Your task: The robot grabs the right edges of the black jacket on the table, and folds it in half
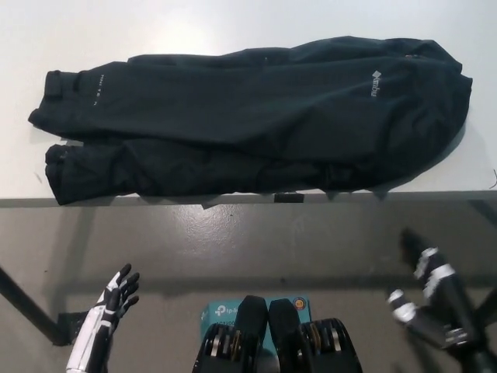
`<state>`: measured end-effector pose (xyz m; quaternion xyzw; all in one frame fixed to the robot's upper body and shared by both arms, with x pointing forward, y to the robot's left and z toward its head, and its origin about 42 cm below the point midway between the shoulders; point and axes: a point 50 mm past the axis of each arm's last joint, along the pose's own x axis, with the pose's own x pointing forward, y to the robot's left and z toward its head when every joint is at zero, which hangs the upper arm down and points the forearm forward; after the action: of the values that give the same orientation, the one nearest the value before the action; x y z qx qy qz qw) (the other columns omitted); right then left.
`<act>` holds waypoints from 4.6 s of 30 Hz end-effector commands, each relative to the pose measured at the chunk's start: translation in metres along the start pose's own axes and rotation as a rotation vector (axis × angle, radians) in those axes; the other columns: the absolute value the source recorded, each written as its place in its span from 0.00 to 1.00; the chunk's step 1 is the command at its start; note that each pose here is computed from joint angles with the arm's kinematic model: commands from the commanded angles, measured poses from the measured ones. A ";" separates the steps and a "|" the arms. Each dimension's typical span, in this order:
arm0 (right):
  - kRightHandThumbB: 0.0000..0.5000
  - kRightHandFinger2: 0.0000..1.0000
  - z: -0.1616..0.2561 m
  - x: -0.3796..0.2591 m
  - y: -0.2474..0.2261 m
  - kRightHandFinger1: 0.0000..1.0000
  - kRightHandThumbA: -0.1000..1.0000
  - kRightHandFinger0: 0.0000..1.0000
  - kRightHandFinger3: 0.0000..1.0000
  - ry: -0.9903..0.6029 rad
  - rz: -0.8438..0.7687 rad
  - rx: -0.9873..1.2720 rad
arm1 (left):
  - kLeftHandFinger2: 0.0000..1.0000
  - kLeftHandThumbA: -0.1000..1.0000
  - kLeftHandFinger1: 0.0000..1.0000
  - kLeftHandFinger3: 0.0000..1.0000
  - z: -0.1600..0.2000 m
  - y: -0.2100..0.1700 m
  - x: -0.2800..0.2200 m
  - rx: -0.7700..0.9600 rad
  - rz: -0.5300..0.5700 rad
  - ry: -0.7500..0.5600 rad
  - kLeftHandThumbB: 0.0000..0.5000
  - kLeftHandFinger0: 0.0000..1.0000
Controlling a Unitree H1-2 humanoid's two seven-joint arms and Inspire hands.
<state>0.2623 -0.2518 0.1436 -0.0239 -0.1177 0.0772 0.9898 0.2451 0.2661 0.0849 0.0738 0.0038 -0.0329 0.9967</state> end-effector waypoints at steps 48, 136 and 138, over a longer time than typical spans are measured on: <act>0.39 1.00 0.024 0.213 -0.112 1.00 0.94 1.00 1.00 -0.028 -0.265 0.730 | 1.00 1.00 1.00 1.00 0.042 0.000 0.003 -0.096 0.076 -0.234 0.43 1.00; 0.20 0.48 0.020 0.288 -0.056 0.10 0.00 0.00 1.00 0.141 -0.259 1.328 | 1.00 1.00 1.00 1.00 0.048 0.007 0.007 -0.067 0.069 -0.261 0.35 1.00; 0.16 0.47 0.020 0.287 -0.056 0.10 0.00 0.00 1.00 0.140 -0.258 1.323 | 1.00 1.00 1.00 1.00 0.047 0.007 0.007 -0.072 0.073 -0.254 0.36 1.00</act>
<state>0.5257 -0.2706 0.1941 0.5945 0.0370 -0.0184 0.8031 0.2516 0.2631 0.1218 0.0219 -0.0968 -0.0021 0.9951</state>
